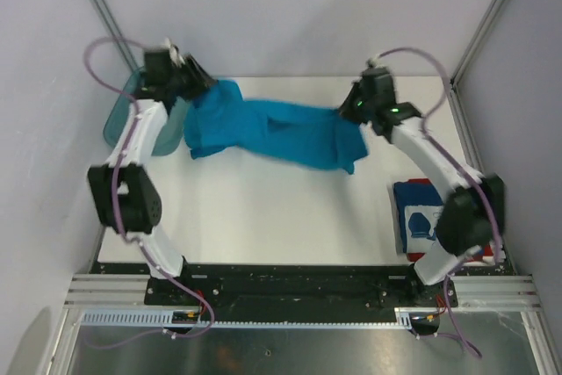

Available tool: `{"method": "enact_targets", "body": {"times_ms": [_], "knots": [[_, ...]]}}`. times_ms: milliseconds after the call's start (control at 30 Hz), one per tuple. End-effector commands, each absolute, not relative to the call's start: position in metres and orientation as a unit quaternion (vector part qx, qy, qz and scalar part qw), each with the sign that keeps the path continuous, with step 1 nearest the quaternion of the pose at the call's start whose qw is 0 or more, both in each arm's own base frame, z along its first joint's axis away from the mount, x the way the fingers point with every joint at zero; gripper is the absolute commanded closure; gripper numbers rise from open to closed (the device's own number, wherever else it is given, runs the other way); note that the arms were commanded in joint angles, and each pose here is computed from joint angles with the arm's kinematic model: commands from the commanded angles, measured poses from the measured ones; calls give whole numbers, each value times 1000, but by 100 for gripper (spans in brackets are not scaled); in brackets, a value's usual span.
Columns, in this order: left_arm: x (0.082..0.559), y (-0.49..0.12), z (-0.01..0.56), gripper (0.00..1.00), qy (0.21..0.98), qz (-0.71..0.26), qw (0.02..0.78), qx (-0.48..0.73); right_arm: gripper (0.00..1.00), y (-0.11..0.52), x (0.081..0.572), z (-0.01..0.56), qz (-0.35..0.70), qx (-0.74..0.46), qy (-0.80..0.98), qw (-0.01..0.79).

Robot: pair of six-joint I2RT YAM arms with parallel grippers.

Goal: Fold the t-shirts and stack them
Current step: Flatten out the tshirt

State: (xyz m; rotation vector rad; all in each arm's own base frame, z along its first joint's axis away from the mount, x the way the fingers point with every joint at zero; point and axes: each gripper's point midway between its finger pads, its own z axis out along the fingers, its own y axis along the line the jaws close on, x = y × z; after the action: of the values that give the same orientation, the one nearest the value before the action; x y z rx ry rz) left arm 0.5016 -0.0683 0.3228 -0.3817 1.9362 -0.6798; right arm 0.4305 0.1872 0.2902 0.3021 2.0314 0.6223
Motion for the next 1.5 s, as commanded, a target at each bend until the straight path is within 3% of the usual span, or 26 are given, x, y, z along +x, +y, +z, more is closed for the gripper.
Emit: {"method": "enact_targets", "body": {"times_ms": [0, 67, 133, 233, 400, 600, 800, 1267, 1367, 1467], "knots": [[469, -79, 209, 36, 877, -256, 370, -171, 91, 221, 406, 169, 217, 86, 917, 324], [451, -84, 195, 28, 887, -232, 365, -160, 78, 230, 400, 148, 211, 78, 927, 301], [434, -87, 183, 27, 896, -214, 358, -154, 67, 234, 398, 140, 208, 74, 930, 293], [412, -94, 164, 30, 908, -189, 345, -144, 61, 233, 398, 140, 202, 77, 930, 296], [392, -114, 136, 37, 922, -178, 317, -136, 59, 223, 393, 136, 188, 90, 931, 299], [416, -111, 117, 44, 928, -125, 321, -141, 59, 209, 384, 129, 190, 103, 930, 296], [430, -88, 95, 44, 930, -73, 316, -172, 59, 183, 377, 132, 183, 123, 927, 305], [437, -94, 42, 42, 946, -87, 251, -184, 59, 152, 373, 135, 188, 147, 919, 314], [436, -100, 44, 51, 945, -106, 250, -184, 59, 151, 373, 131, 187, 149, 919, 312], [434, -104, 58, 76, 940, -121, 261, -183, 59, 150, 373, 124, 188, 152, 920, 308]]}}
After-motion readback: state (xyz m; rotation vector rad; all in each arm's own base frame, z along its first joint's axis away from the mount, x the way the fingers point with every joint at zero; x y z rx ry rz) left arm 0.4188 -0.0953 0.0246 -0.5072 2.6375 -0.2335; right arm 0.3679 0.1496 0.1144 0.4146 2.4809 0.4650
